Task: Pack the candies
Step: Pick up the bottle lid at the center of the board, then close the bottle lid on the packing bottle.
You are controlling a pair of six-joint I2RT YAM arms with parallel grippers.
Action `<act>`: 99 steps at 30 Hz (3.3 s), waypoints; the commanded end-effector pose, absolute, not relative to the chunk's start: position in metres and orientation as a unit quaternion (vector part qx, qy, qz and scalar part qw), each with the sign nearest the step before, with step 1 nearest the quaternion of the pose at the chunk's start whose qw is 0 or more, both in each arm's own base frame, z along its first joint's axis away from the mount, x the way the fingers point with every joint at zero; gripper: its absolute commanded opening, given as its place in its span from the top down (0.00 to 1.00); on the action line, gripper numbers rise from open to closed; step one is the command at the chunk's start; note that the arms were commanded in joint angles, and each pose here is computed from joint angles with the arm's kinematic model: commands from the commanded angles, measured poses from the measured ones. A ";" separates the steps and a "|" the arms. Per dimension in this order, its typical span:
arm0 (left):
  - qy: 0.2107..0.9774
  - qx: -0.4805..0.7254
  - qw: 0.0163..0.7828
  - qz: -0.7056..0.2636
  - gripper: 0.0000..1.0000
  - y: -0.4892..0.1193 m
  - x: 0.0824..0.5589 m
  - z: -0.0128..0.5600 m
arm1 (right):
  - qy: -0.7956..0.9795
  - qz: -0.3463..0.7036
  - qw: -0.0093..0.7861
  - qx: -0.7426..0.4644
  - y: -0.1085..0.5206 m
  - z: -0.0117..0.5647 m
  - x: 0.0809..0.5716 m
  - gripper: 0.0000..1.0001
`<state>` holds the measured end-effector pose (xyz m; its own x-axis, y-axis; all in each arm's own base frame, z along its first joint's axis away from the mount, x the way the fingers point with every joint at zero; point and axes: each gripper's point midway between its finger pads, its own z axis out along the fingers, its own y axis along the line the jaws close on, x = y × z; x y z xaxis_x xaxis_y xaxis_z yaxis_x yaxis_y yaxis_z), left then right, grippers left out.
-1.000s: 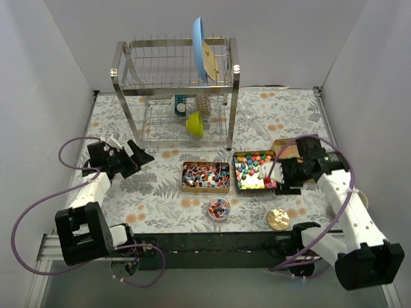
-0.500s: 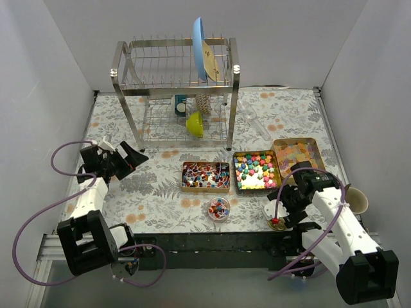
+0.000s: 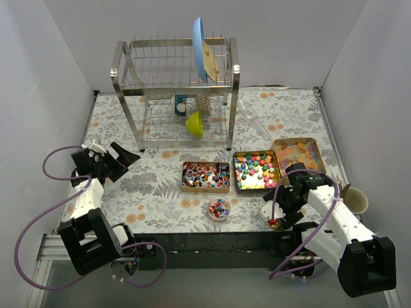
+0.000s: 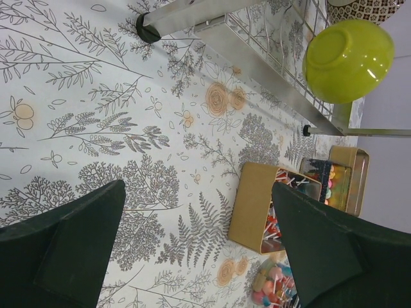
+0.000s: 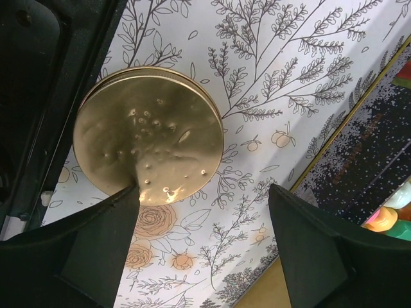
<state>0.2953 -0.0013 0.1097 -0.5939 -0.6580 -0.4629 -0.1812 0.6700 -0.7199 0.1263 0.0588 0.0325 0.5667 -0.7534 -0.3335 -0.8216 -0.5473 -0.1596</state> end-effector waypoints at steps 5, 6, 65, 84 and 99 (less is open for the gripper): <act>0.827 -0.262 0.363 -0.339 0.02 -0.005 0.291 0.109 | 0.202 0.178 0.089 -0.959 0.050 0.016 0.076 0.10; 0.827 -0.262 0.365 -0.339 0.02 -0.005 0.292 0.110 | 0.192 0.179 0.090 -0.961 0.051 0.015 0.075 0.10; 0.822 -0.269 0.353 -0.357 0.02 -0.013 0.284 0.087 | 0.298 0.189 0.067 -0.933 0.095 0.017 0.119 0.02; 0.821 -0.270 0.354 -0.358 0.02 -0.013 0.284 0.088 | 0.301 0.187 0.103 -0.929 0.103 0.015 0.113 0.06; 0.818 -0.269 0.357 -0.361 0.02 -0.015 0.284 0.090 | 0.385 0.218 0.089 -0.892 0.114 0.033 0.119 0.24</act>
<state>0.2828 -0.0143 0.0821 -0.6090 -0.7019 -0.3695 -0.2122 0.5930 -0.7768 0.1141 0.1025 0.0169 0.6585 -0.6206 -0.4256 -0.6857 -0.7279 0.0005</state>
